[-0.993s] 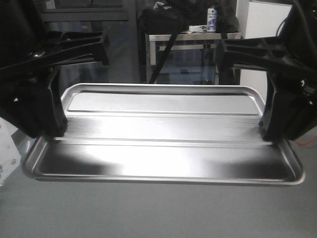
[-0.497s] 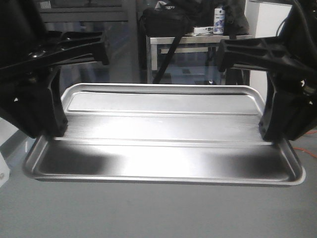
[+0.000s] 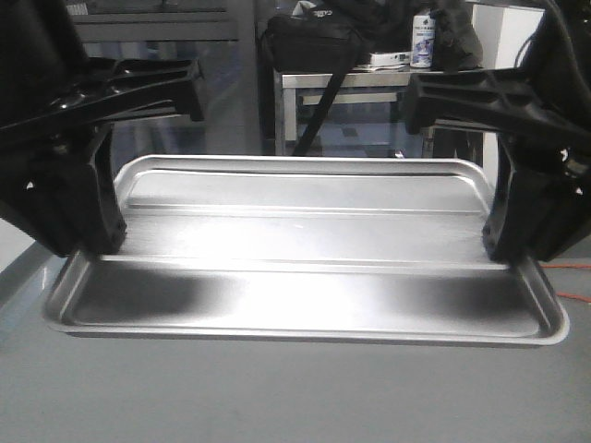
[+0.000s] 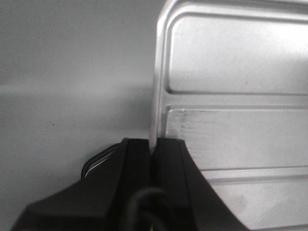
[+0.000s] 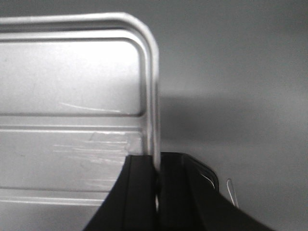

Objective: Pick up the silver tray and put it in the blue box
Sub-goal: 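Keep holding the tray with both grippers while driving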

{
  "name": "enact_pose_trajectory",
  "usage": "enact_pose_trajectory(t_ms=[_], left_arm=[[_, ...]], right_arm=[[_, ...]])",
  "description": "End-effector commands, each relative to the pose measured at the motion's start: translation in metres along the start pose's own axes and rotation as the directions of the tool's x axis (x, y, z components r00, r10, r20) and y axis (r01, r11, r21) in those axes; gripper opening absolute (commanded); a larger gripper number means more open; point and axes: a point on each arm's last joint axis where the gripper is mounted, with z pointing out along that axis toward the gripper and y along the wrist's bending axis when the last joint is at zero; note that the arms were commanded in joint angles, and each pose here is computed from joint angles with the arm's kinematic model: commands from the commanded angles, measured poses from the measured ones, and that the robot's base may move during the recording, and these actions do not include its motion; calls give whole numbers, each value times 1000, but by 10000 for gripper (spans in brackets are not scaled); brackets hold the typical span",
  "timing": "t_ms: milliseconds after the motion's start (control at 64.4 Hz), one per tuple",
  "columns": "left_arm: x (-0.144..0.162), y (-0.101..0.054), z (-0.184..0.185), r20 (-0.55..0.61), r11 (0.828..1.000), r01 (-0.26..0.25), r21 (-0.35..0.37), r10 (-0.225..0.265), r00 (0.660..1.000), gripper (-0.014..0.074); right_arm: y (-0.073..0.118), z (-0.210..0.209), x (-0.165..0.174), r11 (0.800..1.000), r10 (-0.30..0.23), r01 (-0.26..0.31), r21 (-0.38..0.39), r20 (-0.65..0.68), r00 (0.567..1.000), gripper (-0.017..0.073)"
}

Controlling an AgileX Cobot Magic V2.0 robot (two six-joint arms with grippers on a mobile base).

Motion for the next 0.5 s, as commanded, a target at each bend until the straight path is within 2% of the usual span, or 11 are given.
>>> enact_pose_trajectory(t_ms=[0, 481], left_arm=[[-7, 0, -13, 55, 1000, 4, 26, -6, 998, -104], [-7, 0, -13, 55, 1000, 4, 26, -6, 998, -104]], right_arm=[[1, -13, -8, 999, -17, 19, -28, 71, 997, 59], [1, -13, -8, 999, -17, 19, -28, 71, 997, 59]])
